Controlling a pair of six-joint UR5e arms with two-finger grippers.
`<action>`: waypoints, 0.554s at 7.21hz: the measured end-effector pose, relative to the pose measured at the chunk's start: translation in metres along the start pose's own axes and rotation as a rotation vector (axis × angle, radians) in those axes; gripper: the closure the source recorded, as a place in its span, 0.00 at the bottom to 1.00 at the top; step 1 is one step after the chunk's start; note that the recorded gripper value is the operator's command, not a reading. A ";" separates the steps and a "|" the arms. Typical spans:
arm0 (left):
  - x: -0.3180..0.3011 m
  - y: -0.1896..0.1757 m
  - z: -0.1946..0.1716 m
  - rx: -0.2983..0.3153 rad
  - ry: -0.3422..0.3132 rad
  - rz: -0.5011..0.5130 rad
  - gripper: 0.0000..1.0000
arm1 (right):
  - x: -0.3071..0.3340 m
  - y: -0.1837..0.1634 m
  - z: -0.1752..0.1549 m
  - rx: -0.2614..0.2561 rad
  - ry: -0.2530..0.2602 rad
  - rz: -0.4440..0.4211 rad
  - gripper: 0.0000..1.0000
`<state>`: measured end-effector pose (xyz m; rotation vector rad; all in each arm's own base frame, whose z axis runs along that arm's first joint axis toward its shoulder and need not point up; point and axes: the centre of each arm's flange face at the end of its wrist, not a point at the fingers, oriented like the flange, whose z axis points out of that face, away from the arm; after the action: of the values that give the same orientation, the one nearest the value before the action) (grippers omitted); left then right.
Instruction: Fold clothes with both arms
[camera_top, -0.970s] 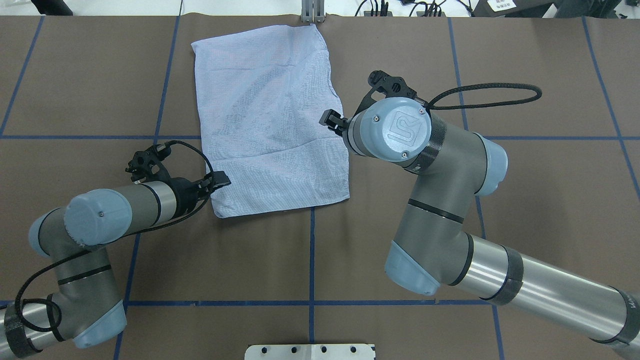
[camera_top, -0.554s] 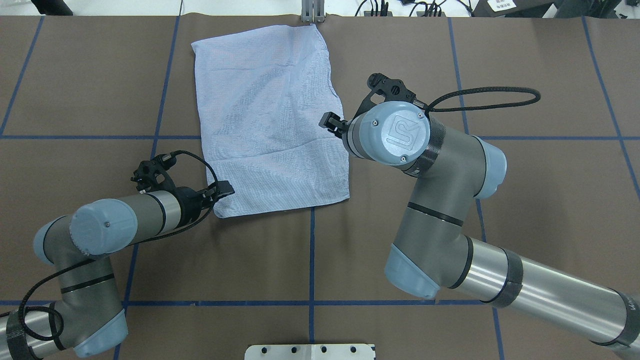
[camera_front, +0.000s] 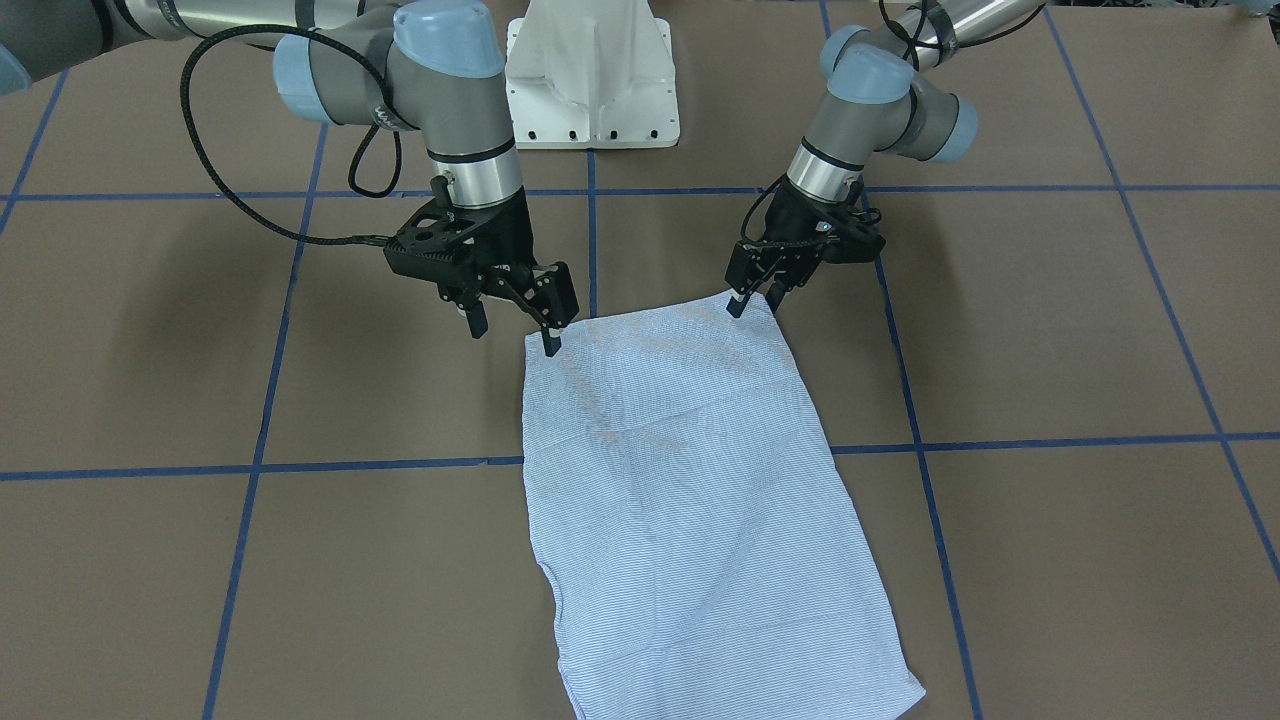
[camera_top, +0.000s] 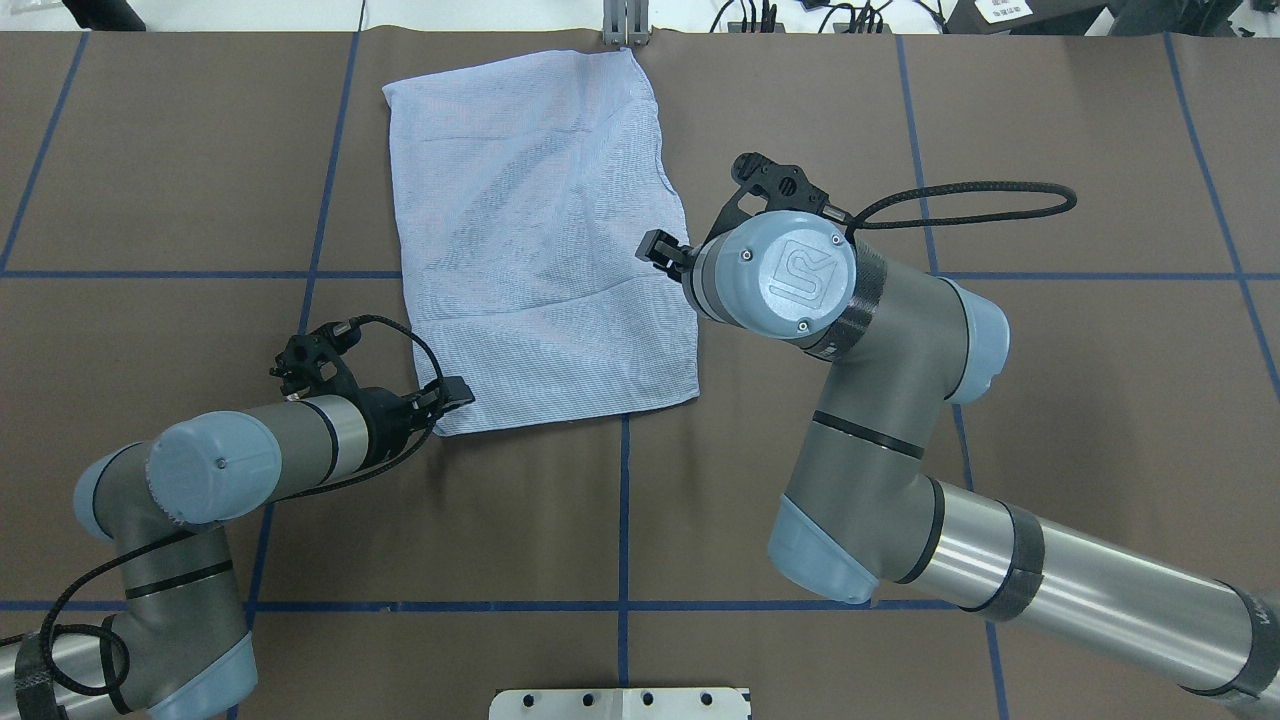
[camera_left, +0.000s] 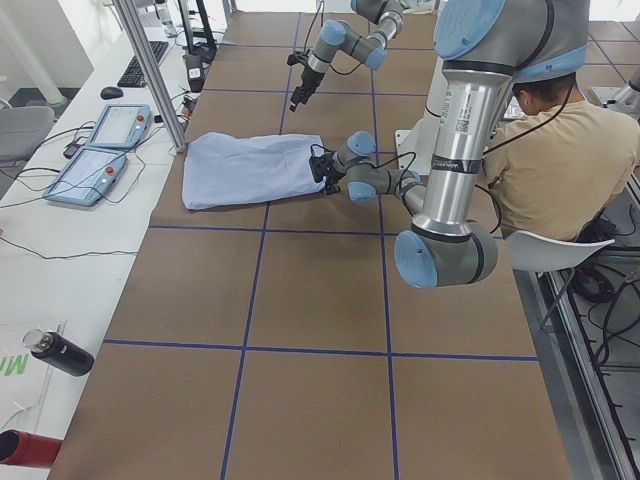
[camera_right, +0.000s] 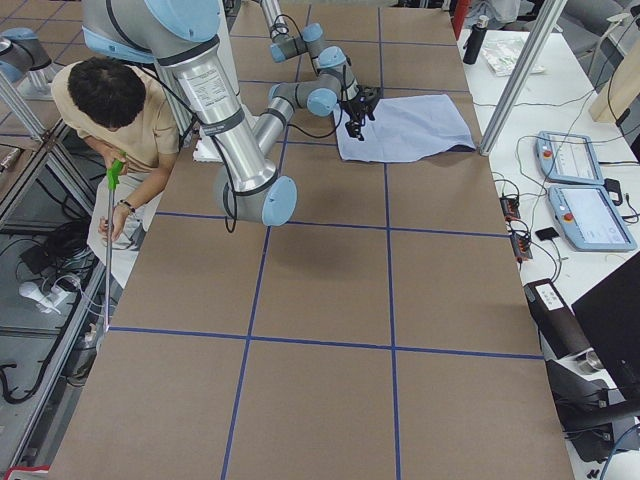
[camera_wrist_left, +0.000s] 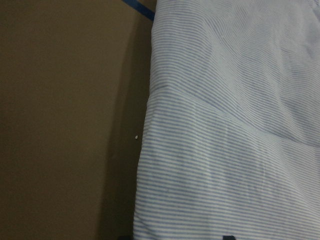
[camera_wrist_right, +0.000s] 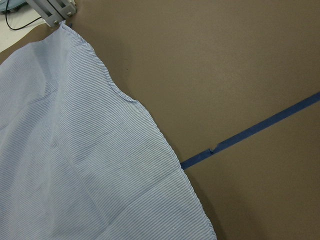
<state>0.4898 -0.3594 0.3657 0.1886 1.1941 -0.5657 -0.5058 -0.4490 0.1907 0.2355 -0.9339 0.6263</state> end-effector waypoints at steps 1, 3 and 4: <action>0.002 0.000 -0.002 -0.001 0.004 -0.011 1.00 | -0.001 0.005 0.001 0.001 -0.001 0.007 0.05; 0.005 0.001 -0.006 -0.003 0.013 -0.020 1.00 | -0.002 0.026 0.006 -0.002 0.002 0.087 0.13; 0.005 0.001 -0.006 -0.004 0.015 -0.021 1.00 | -0.002 0.040 0.009 -0.014 0.006 0.140 0.22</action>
<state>0.4865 -0.3575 0.3582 0.1777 1.2131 -0.5814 -0.5363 -0.4221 0.1909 0.1569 -0.9538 0.7486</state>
